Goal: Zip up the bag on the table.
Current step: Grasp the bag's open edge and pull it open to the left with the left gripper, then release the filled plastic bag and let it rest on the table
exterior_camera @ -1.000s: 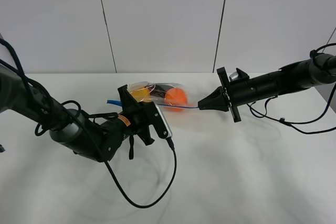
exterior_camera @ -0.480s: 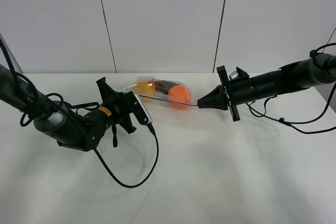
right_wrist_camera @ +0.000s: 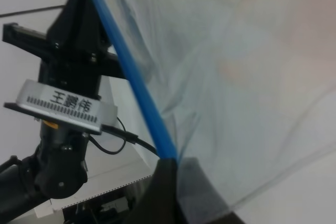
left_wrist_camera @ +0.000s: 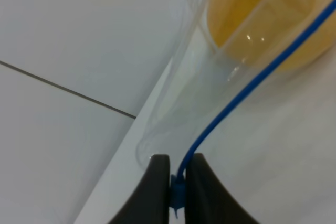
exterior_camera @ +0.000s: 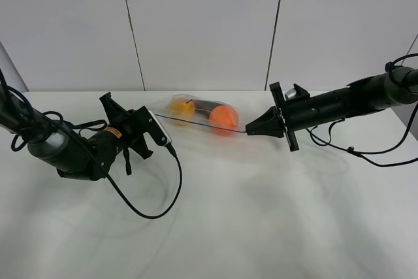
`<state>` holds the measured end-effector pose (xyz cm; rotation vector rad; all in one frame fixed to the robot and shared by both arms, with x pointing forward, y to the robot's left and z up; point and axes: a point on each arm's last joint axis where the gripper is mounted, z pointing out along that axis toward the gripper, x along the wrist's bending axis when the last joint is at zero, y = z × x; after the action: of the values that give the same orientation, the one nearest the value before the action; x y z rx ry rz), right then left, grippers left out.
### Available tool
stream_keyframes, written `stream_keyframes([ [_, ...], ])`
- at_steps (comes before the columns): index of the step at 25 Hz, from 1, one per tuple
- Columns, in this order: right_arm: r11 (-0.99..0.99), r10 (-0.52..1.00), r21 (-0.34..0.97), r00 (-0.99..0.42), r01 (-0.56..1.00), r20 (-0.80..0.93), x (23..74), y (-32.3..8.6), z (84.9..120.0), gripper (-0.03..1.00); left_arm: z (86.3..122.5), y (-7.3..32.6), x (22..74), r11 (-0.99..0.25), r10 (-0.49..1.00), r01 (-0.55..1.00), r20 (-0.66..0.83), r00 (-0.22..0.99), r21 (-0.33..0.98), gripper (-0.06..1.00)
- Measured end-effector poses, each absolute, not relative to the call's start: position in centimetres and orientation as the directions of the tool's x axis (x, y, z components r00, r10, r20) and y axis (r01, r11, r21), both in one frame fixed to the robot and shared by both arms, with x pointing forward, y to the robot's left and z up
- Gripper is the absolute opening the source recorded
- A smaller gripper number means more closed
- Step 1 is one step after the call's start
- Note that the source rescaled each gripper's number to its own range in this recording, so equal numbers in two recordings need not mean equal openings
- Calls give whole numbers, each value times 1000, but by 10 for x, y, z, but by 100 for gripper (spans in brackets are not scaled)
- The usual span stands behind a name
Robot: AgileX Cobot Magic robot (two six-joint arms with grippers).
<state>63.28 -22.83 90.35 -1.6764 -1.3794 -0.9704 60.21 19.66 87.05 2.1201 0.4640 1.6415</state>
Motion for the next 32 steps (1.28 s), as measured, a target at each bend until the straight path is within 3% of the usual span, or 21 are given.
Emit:
stream_keyframes([
  [11, -143, 422, -79, 133, 987, 897, 633, -228, 904, 0, 872, 198, 603, -851, 509, -4, 827, 240, 525, 4],
  [13, -132, 431, -78, 128, 988, 893, 632, -229, 903, 0, 873, 201, 604, -834, 540, 17, 811, 223, 551, 16],
  [18, -126, 438, -78, 126, 989, 890, 631, -229, 902, 0, 873, 209, 606, -820, 568, 48, 799, 199, 571, 70],
  [20, -124, 440, -78, 125, 989, 889, 631, -229, 902, 0, 873, 213, 607, -819, 570, 58, 798, 193, 571, 79],
  [26, -123, 441, -77, 124, 989, 889, 631, -229, 902, 0, 873, 243, 612, -758, 652, 144, 747, 129, 636, 85],
  [32, -123, 441, -77, 124, 989, 889, 631, -229, 902, 0, 896, 276, 615, -519, 848, 219, 529, 14, 826, 82],
])
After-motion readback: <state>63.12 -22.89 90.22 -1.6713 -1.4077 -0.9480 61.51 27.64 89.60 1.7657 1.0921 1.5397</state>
